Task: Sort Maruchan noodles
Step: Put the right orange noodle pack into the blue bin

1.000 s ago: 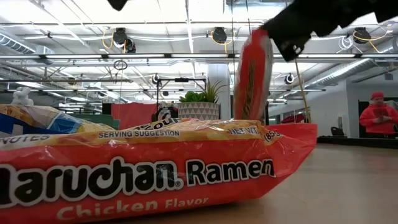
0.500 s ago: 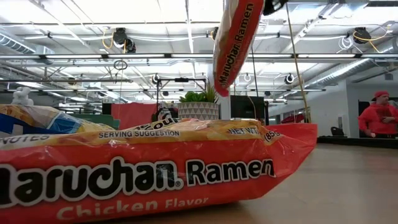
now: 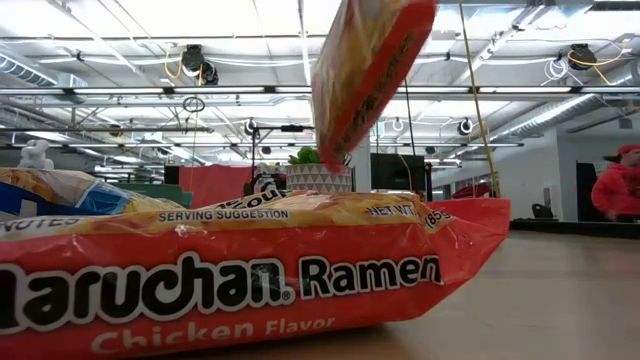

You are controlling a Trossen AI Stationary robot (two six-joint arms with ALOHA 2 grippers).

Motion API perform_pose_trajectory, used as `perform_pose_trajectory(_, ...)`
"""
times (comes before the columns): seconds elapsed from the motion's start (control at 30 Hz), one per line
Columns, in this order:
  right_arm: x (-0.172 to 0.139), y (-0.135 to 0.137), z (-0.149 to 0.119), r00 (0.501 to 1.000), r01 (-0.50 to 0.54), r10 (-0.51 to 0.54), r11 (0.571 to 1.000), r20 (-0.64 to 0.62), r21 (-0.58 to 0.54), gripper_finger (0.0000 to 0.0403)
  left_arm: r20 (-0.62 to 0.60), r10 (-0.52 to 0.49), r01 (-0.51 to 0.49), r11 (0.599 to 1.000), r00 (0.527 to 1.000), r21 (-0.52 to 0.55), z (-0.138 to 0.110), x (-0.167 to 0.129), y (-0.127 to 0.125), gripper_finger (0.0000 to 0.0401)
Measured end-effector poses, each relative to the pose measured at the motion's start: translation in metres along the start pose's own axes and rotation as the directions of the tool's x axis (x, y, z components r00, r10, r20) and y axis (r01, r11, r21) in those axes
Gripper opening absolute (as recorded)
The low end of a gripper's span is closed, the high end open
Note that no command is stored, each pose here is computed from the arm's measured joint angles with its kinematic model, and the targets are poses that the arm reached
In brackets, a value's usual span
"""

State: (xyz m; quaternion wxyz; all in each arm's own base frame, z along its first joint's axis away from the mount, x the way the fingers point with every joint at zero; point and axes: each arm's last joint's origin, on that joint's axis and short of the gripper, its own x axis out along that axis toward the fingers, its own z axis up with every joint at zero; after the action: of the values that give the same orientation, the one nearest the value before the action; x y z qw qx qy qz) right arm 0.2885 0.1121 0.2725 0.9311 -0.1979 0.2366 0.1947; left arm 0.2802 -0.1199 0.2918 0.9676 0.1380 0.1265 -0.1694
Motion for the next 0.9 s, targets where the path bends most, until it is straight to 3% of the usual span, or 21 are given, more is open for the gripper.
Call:
perform_pose_trajectory(0.13,0.013,0.000,0.004,0.999,-0.019,0.019,1.000,-0.033,-0.023,0.0000,0.000,-0.057,0.057,0.998,0.998,-0.031,-0.001,0.000,-0.002,0.0269)
perform_pose_trajectory(0.33,0.026,0.000,0.015,0.998,-0.051,0.048,0.997,-0.051,-0.065,0.0000,-0.025,-0.060,0.057,0.993,0.998,-0.099,-0.003,0.000,-0.001,0.0269)
perform_pose_trajectory(0.63,0.024,0.008,0.031,0.998,-0.067,0.064,0.987,-0.025,-0.144,0.0000,-0.040,-0.097,0.089,0.983,0.994,-0.158,-0.006,0.000,-0.001,0.0270)
perform_pose_trajectory(0.9,0.024,0.011,0.033,0.998,-0.069,0.068,0.973,-0.010,-0.221,0.0000,-0.068,-0.090,0.075,0.977,0.994,-0.201,-0.011,0.004,0.002,0.0322)
